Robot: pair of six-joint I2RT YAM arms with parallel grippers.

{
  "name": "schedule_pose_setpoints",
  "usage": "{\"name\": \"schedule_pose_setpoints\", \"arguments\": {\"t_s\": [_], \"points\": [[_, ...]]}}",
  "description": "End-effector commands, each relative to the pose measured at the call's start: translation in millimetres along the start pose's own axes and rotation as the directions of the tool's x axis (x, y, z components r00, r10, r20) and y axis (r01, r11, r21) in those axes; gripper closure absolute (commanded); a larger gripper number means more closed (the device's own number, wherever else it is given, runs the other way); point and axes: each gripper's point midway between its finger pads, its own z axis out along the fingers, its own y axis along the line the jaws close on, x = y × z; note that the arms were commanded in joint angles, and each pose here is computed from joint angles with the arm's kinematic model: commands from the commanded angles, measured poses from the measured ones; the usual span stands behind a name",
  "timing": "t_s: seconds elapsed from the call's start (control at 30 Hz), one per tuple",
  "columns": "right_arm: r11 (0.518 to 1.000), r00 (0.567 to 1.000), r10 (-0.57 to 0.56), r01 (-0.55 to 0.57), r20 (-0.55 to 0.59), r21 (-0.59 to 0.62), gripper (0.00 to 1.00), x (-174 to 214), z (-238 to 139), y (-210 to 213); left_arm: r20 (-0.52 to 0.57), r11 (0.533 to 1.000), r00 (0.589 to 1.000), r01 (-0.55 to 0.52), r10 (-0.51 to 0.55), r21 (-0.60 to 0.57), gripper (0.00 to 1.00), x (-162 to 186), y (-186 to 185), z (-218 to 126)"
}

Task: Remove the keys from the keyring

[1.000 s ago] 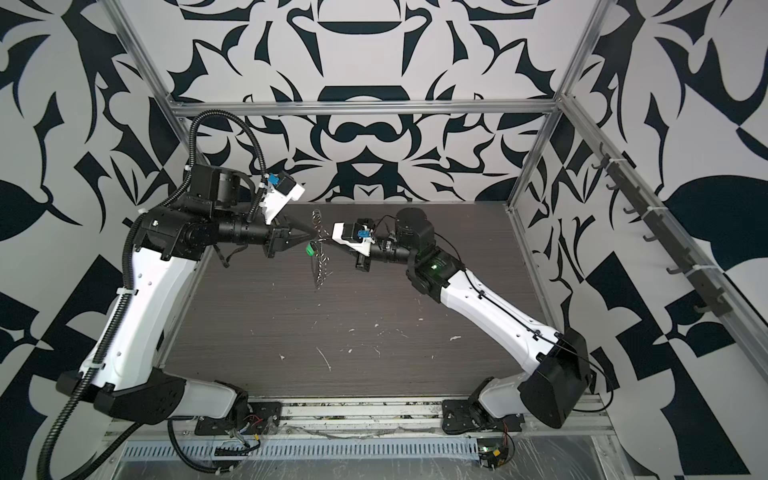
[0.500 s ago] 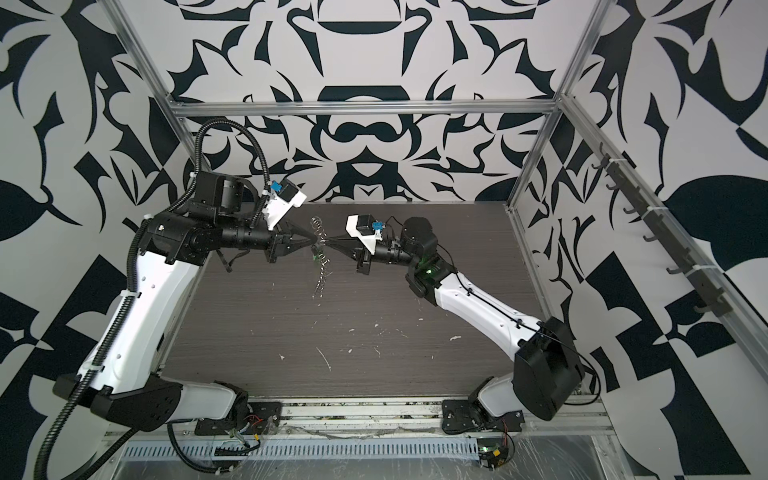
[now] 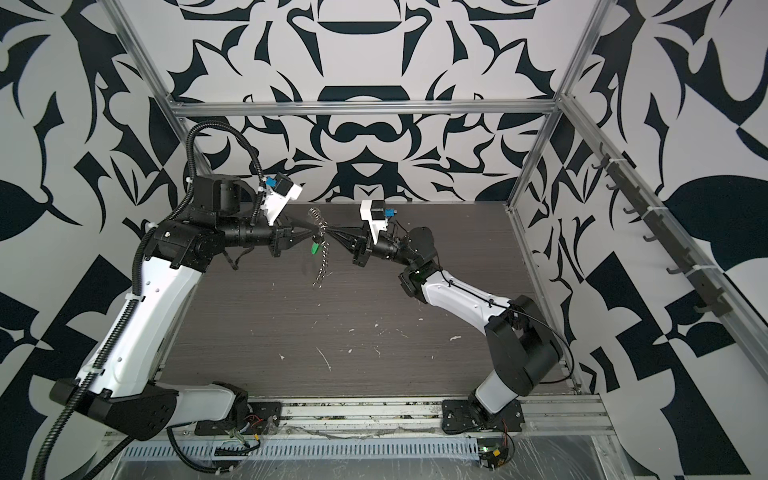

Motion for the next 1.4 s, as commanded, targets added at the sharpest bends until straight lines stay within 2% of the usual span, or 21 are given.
{"name": "schedule_pose_setpoints", "arguments": {"t_s": [0.0, 0.17, 0.33, 0.47, 0.6, 0.7, 0.8, 1.07, 1.17, 1.23, 1.33, 1.37], "points": [[0.985, 0.939, -0.166, 0.175, 0.3, -0.004, 1.0, -96.8, -4.3, 30.1, -0.07, 0.992, 0.989, 0.126, -0.127, -0.027, 1.0, 25.8, 16.5, 17.4], [0.982, 0.936, -0.175, 0.19, 0.305, -0.02, 1.0, -102.2, -2.7, 34.4, -0.055, 0.958, 0.976, 0.194, -0.21, -0.211, 1.0, 24.9, 56.8, 22.6], [0.973, 0.933, -0.223, 0.23, 0.282, 0.01, 1.0, -101.3, -4.4, 34.2, -0.082, 0.903, 0.921, 0.35, -0.38, -0.25, 1.0, 27.7, 68.9, 28.5], [0.952, 0.929, -0.306, 0.293, 0.206, 0.091, 1.0, -89.3, -8.1, 25.7, -0.001, 0.837, 0.882, 0.447, -0.471, -0.315, 1.0, 19.8, 79.8, 14.5], [0.929, 0.925, -0.356, 0.336, 0.13, 0.157, 1.0, -75.4, -13.8, 14.9, 0.08, 0.834, 0.885, 0.46, -0.459, -0.306, 1.0, 5.3, 73.7, 2.0], [0.915, 0.924, -0.376, 0.358, 0.069, 0.188, 1.0, -64.3, -16.7, 7.2, 0.129, 0.82, 0.889, 0.455, -0.439, -0.347, 1.0, -1.1, 73.6, -12.6], [0.906, 0.922, -0.386, 0.374, 0.024, 0.197, 1.0, -56.9, -18.6, 4.3, 0.186, 0.83, 0.899, 0.437, -0.396, -0.347, 1.0, -13.4, 68.1, -24.9], [0.893, 0.922, -0.382, 0.385, -0.063, 0.232, 1.0, -42.9, -31.2, -4.3, 0.19, 0.787, 0.909, 0.416, -0.37, -0.455, 1.0, -2.8, 80.8, -40.0], [0.893, 0.923, -0.376, 0.386, -0.088, 0.23, 1.0, -38.8, -35.4, -1.9, 0.181, 0.81, 0.904, 0.427, -0.387, -0.401, 1.0, 0.0, 75.4, -30.7], [0.898, 0.925, -0.369, 0.379, -0.088, 0.223, 1.0, -38.9, -36.3, 0.5, 0.148, 0.875, 0.912, 0.41, -0.383, -0.259, 1.0, -3.6, 55.7, -15.3], [0.904, 0.929, -0.359, 0.37, -0.089, 0.215, 1.0, -41.6, -35.9, 3.4, 0.127, 0.921, 0.927, 0.368, -0.353, -0.127, 1.0, -3.3, 37.3, -3.0], [0.905, 0.929, -0.358, 0.369, -0.09, 0.211, 1.0, -42.4, -35.9, 4.3, 0.129, 0.934, 0.938, 0.336, -0.321, -0.12, 0.94, -0.6, 35.8, -2.0]]}}
